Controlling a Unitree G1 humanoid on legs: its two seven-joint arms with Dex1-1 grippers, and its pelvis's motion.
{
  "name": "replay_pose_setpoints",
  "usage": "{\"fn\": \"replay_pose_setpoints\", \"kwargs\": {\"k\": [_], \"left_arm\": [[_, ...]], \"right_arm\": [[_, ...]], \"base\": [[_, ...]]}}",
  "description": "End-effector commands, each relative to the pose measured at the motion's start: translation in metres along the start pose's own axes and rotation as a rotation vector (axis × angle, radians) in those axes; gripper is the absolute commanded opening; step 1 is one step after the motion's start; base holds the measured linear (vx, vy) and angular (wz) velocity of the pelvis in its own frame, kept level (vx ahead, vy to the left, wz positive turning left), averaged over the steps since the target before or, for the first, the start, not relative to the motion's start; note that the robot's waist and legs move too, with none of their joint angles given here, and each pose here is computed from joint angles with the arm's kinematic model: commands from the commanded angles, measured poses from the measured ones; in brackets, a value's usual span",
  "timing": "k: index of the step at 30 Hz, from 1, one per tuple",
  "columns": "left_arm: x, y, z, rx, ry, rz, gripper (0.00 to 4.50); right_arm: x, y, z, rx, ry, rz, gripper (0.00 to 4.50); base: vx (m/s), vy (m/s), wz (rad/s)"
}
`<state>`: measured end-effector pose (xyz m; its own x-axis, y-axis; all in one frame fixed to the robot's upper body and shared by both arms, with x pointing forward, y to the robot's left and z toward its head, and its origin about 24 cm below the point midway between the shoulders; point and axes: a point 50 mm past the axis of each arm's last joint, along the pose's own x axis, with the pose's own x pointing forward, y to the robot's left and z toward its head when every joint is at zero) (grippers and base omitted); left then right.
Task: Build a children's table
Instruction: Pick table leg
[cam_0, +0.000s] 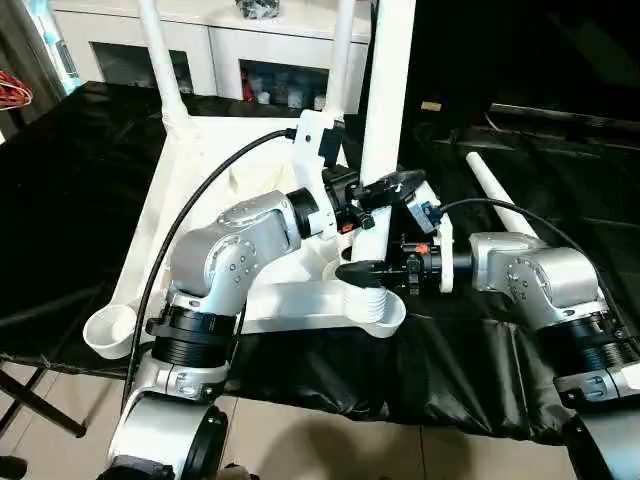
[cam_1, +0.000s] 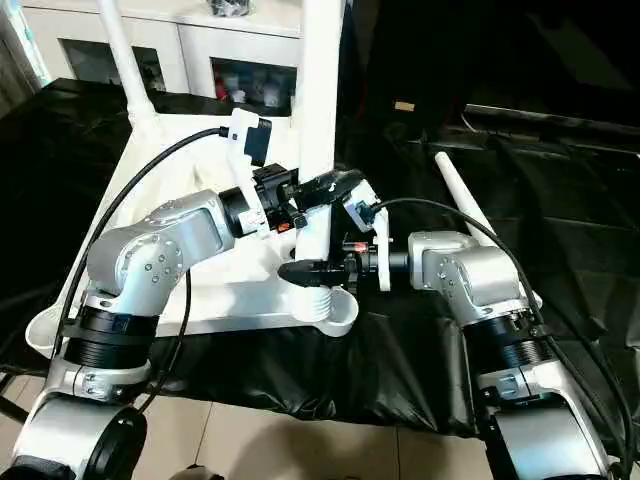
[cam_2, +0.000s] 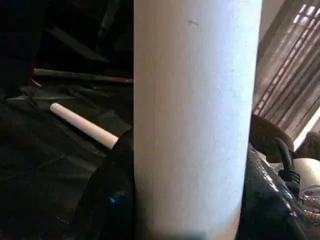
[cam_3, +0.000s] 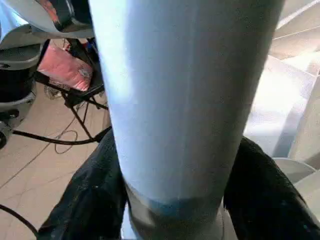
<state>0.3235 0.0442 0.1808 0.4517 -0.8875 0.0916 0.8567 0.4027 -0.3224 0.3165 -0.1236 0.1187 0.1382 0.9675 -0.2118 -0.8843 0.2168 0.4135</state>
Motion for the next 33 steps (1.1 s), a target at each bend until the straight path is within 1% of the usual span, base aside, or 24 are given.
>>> {"fn": "replay_pose_setpoints", "kwargs": {"k": [1, 2, 4, 12, 13, 14, 17, 18, 20, 23, 26, 28, 29, 30, 32, 33], "left_arm": [[0.003, -0.009, 0.000, 0.008, 0.008, -0.064, 1.86], [0.003, -0.009, 0.000, 0.010, 0.011, -0.068, 1.86], [0.003, -0.009, 0.000, 0.013, 0.013, -0.070, 1.86], [0.004, -0.011, -0.003, 0.060, 0.030, -0.075, 1.86], [0.004, -0.010, -0.003, 0.049, 0.030, -0.066, 2.42], [0.005, -0.009, -0.001, 0.032, 0.023, -0.056, 2.56], [0.005, -0.010, 0.001, 0.014, 0.012, -0.067, 2.62], [0.005, -0.010, 0.004, 0.019, -0.004, -0.071, 2.62], [0.005, -0.010, 0.016, 0.074, -0.099, -0.047, 2.98], [0.002, -0.012, 0.028, 0.097, -0.194, -0.035, 3.00], [-0.004, -0.011, 0.034, 0.112, -0.226, -0.030, 3.00], [-0.014, -0.009, 0.032, 0.155, -0.200, -0.037, 3.00], [-0.022, -0.008, 0.026, 0.198, -0.153, -0.054, 3.00], [-0.028, -0.007, 0.021, 0.233, -0.110, -0.072, 3.00], [-0.039, -0.007, 0.008, 0.268, -0.010, -0.123, 3.00], [-0.042, -0.007, 0.004, 0.277, 0.015, -0.135, 3.00]], "right_arm": [[-0.007, -0.004, 0.003, 0.007, -0.009, -0.041, 2.17], [-0.006, -0.004, 0.002, 0.008, -0.008, -0.039, 2.17], [-0.005, -0.004, 0.002, 0.010, -0.007, -0.036, 1.99], [-0.003, -0.002, -0.001, 0.010, -0.006, -0.027, 1.93], [-0.003, -0.002, -0.001, 0.010, -0.009, -0.027, 1.93], [-0.002, -0.002, -0.002, 0.011, -0.011, -0.029, 1.93], [-0.002, -0.002, -0.003, 0.012, -0.013, -0.032, 1.93], [-0.001, -0.003, -0.003, 0.013, -0.022, -0.040, 1.93], [0.001, -0.004, -0.003, 0.009, -0.084, -0.074, 1.91], [0.003, -0.008, 0.000, 0.017, -0.153, -0.133, 1.91], [0.003, -0.014, 0.003, 0.012, -0.204, -0.209, 1.91], [-0.002, -0.020, 0.004, 0.013, -0.243, -0.284, 1.91], [-0.006, -0.025, 0.003, 0.004, -0.254, -0.353, 1.91], [-0.009, -0.028, 0.001, -0.009, -0.249, -0.407, 1.91], [-0.015, -0.034, -0.005, -0.056, -0.201, -0.517, 1.91], [-0.016, -0.035, -0.007, -0.068, -0.186, -0.542, 1.91]], "base": [[0.000, 0.000, 0.00], [0.000, 0.000, 0.00], [0.000, 0.000, 0.00], [0.000, 0.000, 0.00], [0.000, 0.000, 0.00], [0.000, 0.000, 0.00], [0.000, 0.000, 0.00], [0.000, 0.000, 0.00], [0.000, 0.000, 0.00], [0.000, 0.000, 0.00], [0.000, 0.000, 0.00], [0.000, 0.000, 0.00], [0.000, 0.000, 0.00], [0.000, 0.000, 0.00], [0.000, 0.000, 0.00], [0.000, 0.000, 0.00]]}}
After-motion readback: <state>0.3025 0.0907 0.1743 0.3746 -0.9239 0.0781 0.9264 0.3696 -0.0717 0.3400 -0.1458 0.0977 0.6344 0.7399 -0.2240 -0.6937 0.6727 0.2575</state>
